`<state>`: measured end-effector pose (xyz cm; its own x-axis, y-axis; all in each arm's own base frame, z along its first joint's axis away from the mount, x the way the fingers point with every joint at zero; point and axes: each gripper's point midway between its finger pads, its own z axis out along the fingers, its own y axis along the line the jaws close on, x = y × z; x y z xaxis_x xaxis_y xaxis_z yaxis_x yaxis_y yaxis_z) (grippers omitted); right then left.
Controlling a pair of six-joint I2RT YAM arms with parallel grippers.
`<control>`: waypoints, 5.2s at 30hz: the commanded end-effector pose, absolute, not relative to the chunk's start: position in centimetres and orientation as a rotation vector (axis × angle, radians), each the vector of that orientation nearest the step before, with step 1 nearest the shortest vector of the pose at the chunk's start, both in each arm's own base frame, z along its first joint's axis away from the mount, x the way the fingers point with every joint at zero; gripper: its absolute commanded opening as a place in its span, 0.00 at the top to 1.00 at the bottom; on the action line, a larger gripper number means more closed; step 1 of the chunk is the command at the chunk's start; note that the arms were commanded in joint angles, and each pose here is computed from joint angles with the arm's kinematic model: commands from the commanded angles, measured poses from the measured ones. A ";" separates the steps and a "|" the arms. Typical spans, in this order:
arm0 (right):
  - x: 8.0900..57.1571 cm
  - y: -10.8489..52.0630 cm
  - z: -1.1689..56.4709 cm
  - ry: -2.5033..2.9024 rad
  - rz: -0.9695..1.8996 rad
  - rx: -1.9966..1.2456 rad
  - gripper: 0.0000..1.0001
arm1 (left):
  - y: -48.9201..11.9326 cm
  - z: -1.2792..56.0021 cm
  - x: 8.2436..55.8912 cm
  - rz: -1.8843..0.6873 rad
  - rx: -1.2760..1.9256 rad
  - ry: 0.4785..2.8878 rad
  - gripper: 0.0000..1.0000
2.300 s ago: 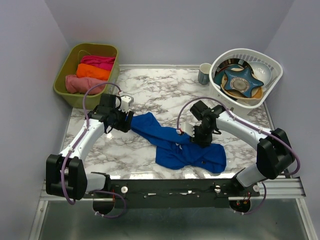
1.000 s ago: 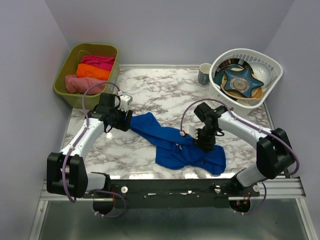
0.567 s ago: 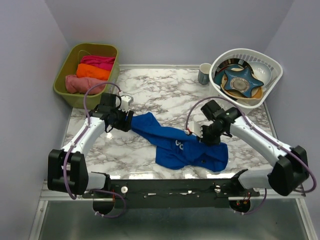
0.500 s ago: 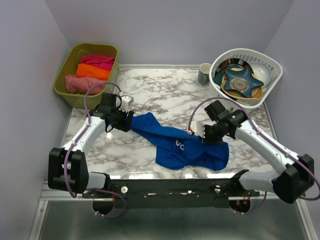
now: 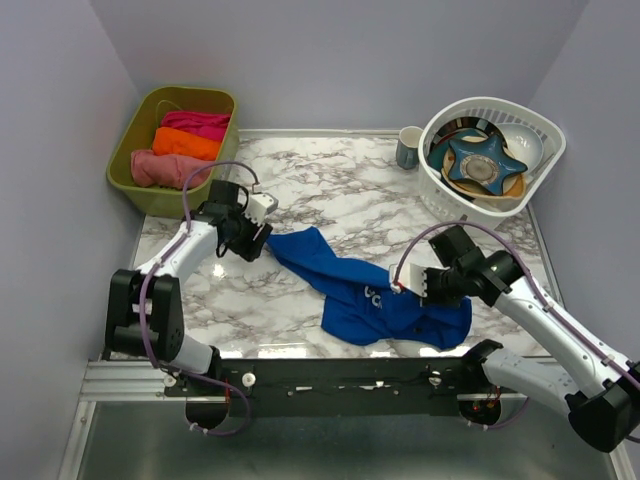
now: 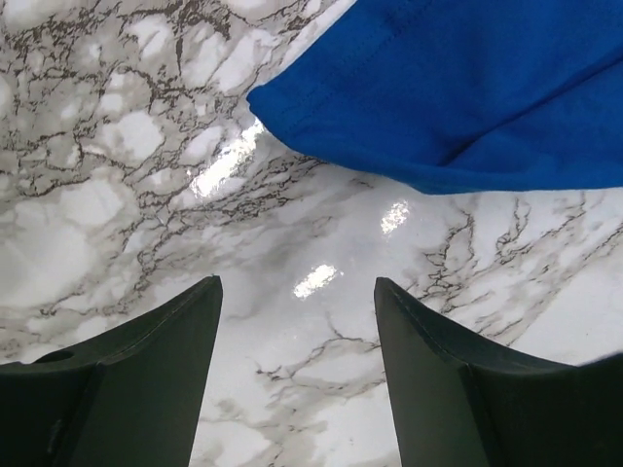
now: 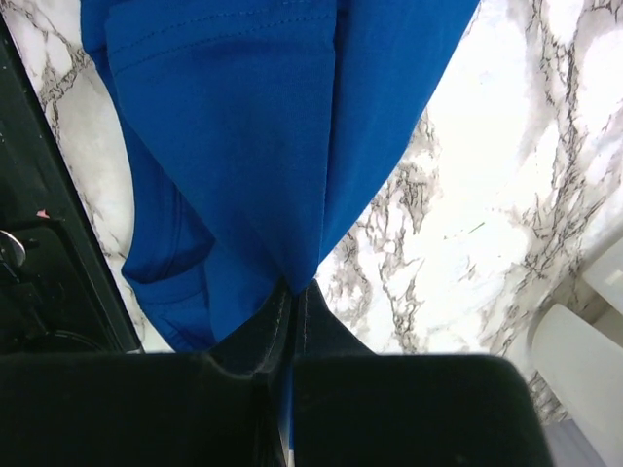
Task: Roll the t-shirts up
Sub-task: Flatten out the T-shirt at the center of the board.
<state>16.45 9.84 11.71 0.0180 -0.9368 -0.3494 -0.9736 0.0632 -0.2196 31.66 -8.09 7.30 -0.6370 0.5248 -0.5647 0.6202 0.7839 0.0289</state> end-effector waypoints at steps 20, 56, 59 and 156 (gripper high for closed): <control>16.1 9.7 10.5 2.072 0.145 -1.806 0.93 | -11.4 5.4 36.8 -0.439 0.181 2.709 0.34; 24.9 11.2 30.3 1.483 -0.213 -1.190 0.99 | -6.3 33.0 31.4 -0.455 -0.137 2.136 1.00; 23.0 10.3 28.9 1.483 -0.201 -1.214 0.99 | -6.4 33.0 29.2 -0.480 -0.171 2.136 1.00; 20.0 10.0 8.6 2.023 -0.005 -1.501 0.91 | -7.0 9.0 36.7 -0.506 0.542 2.633 0.72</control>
